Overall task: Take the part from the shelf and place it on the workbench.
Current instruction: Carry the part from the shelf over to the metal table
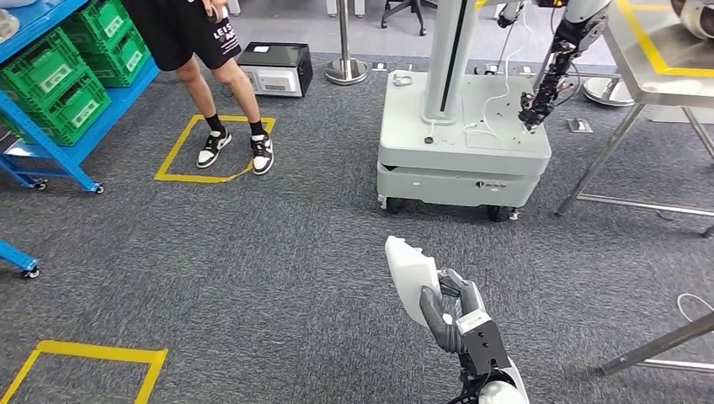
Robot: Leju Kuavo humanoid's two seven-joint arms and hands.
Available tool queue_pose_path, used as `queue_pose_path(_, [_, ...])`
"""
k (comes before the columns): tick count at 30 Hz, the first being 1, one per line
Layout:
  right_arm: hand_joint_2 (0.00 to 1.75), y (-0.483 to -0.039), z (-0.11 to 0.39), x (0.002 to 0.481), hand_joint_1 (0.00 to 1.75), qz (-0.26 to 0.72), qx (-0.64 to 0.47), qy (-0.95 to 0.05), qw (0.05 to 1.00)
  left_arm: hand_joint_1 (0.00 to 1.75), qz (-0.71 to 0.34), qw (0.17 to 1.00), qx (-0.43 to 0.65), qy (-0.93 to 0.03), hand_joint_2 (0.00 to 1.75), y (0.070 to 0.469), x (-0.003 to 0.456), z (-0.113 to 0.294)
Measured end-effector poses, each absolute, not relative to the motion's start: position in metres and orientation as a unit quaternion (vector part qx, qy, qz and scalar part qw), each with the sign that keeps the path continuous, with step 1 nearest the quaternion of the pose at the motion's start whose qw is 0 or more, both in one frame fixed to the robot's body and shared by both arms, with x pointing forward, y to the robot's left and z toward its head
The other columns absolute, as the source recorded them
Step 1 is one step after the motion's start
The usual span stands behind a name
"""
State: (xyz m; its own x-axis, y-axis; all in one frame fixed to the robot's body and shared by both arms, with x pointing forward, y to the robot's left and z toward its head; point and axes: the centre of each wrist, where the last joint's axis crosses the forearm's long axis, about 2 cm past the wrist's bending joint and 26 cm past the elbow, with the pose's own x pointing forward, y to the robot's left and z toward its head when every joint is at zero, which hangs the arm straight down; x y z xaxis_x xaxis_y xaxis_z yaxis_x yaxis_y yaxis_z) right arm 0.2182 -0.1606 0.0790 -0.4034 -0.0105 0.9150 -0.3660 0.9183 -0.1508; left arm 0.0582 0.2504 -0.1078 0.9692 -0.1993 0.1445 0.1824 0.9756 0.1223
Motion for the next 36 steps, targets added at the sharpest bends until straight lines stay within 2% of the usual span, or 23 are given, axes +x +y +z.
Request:
queue_pose_path(20, [1.75,-0.159,0.086,0.235,1.75,0.182,0.124,-0.829,0.514,0.0,-0.103,0.989,0.052,-0.088,1.75,0.248,0.068,-0.106])
queue_pose_path(36, [1.75,-0.193,0.168,0.283,1.75,0.197,0.062,-0.897,0.39,0.0,-0.113,0.987,0.04,-0.104,1.75,0.243,0.081,-0.103])
